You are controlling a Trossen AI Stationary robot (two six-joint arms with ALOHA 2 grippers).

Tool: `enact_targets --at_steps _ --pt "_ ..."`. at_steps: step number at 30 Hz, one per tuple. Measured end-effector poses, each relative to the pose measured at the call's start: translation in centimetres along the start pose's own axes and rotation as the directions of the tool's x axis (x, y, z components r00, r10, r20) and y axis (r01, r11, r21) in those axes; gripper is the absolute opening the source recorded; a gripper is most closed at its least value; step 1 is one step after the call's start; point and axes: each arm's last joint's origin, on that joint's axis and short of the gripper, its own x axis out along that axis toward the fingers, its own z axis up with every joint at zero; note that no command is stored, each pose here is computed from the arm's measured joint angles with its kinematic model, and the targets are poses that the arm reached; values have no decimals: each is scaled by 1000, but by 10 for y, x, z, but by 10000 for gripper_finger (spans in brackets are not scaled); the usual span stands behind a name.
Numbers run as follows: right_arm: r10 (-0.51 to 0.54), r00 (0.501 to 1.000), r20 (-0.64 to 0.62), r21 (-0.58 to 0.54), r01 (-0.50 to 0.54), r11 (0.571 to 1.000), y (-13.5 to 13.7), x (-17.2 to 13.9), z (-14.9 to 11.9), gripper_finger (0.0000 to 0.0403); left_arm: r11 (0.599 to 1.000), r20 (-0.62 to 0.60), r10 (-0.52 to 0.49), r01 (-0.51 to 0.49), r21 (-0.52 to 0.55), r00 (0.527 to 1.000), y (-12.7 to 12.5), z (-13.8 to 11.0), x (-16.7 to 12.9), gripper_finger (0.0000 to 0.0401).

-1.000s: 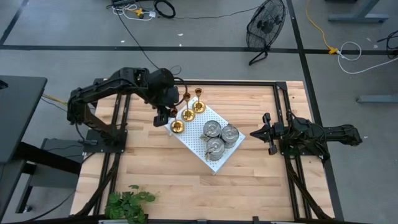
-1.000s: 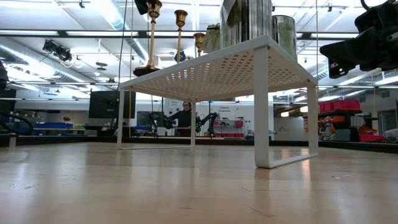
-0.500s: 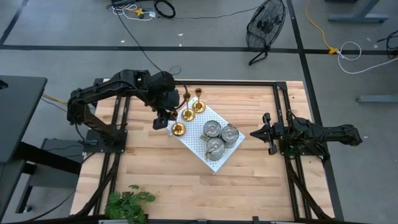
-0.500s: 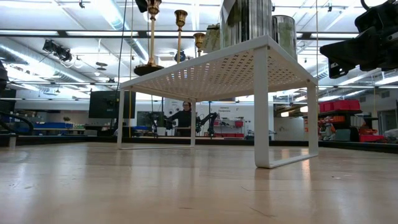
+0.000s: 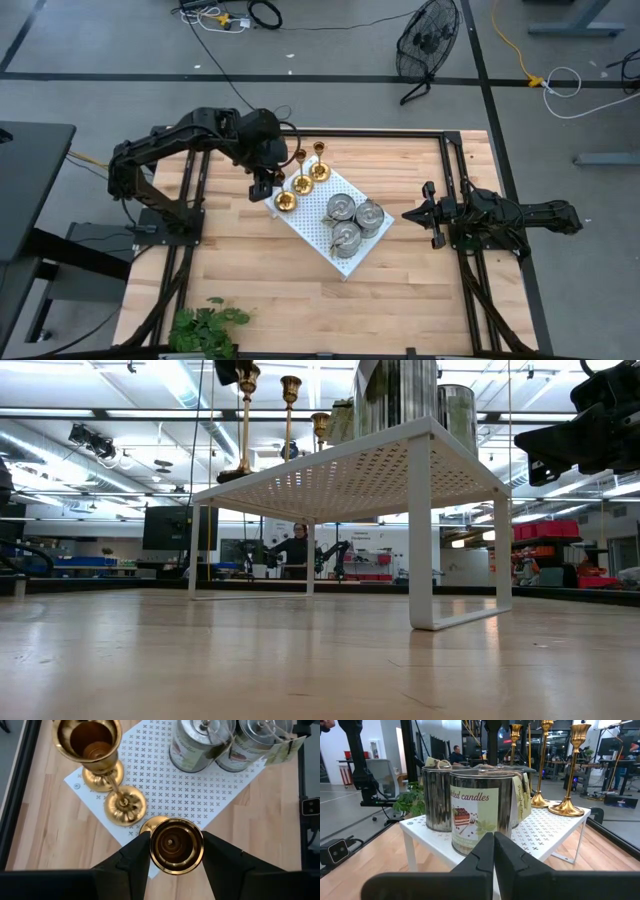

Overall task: Pick & Place candle stick holders
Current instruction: Put the gold candle holder on the shelf align with the other gold metal candle holder

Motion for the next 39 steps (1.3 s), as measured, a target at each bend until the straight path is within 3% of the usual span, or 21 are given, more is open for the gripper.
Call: enact_targets --at_steps 9,39 --pt "1 1000 0 0 -1 1000 0 0 0 16 999 -58 51 -52 -18 997 5 -6 -1 172" --pt "0 1000 1 0 0 1000 0 0 0 16 998 -22 53 -54 -32 998 5 -2 -1 172"
